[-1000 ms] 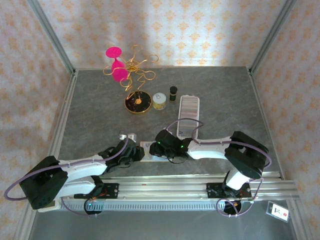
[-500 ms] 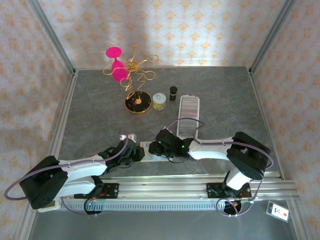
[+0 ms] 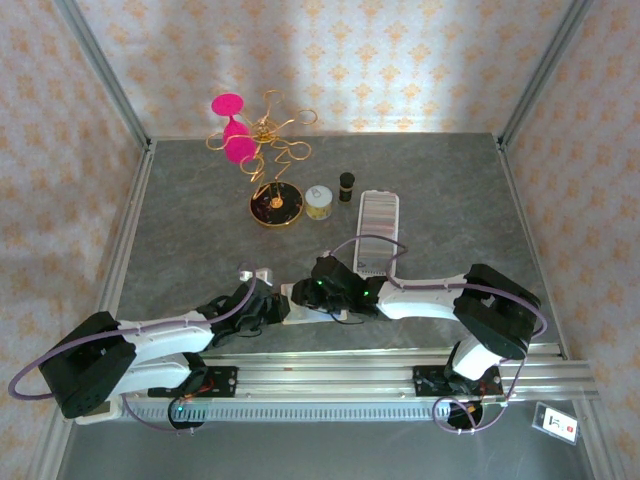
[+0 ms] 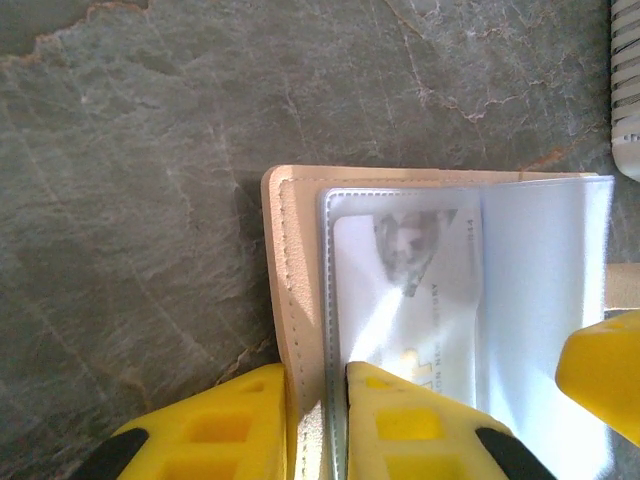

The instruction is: Put the credit cards into the card holder

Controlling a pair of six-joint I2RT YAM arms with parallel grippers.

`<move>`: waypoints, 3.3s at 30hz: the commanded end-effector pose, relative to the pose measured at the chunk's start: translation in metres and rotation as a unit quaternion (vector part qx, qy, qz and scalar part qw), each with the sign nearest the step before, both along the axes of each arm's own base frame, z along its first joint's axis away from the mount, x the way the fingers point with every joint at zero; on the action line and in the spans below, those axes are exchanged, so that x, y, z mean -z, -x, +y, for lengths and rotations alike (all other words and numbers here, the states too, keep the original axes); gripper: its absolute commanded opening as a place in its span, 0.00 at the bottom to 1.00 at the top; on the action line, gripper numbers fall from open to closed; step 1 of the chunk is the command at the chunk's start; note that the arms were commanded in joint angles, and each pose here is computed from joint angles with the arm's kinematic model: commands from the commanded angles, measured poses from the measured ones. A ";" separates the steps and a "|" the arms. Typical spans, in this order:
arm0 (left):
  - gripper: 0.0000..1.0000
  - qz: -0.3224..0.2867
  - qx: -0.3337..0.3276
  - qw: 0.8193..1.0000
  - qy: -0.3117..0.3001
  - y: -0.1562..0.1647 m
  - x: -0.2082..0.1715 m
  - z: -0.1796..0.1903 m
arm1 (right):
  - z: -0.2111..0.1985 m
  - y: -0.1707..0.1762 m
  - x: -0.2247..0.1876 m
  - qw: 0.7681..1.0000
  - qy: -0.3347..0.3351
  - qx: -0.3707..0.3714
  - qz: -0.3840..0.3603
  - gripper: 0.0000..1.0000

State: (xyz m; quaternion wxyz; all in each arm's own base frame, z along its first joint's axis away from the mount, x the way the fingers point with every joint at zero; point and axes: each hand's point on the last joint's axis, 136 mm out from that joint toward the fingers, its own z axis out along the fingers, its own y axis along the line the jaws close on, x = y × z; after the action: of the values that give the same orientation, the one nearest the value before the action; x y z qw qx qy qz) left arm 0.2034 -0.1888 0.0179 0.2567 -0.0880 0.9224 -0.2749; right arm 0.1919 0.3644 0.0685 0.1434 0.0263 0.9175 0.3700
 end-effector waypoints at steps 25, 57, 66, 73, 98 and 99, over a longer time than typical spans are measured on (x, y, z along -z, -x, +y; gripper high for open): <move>0.18 0.039 0.007 0.999 -0.019 0.021 0.022 0.011 | -0.070 -0.004 0.026 0.985 0.160 0.052 -0.041 0.50; 0.18 0.035 0.002 0.999 0.000 0.023 0.022 0.011 | -0.002 0.001 0.013 0.999 0.041 0.005 -0.006 0.50; 0.18 0.034 0.002 0.999 0.003 0.023 0.021 0.010 | 0.008 0.001 0.003 1.000 0.008 0.004 -0.005 0.49; 0.18 0.032 0.001 0.999 0.005 0.023 0.020 0.011 | 0.011 0.001 -0.002 1.000 -0.008 0.006 -0.005 0.49; 0.24 -0.001 -0.038 0.999 -0.004 0.015 0.002 0.026 | 0.037 -0.001 -0.035 0.994 -0.105 -0.007 -0.019 0.50; 0.24 -0.004 -0.043 0.999 -0.008 0.015 0.001 0.029 | 0.037 -0.002 -0.036 0.995 -0.102 -0.007 -0.022 0.50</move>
State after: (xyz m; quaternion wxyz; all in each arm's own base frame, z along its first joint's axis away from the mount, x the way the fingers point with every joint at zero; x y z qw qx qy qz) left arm 0.1920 -0.1724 0.0218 0.2697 -0.1127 0.9120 -0.2878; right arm 0.1902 0.3930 0.0891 0.1440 0.0340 0.8816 0.4483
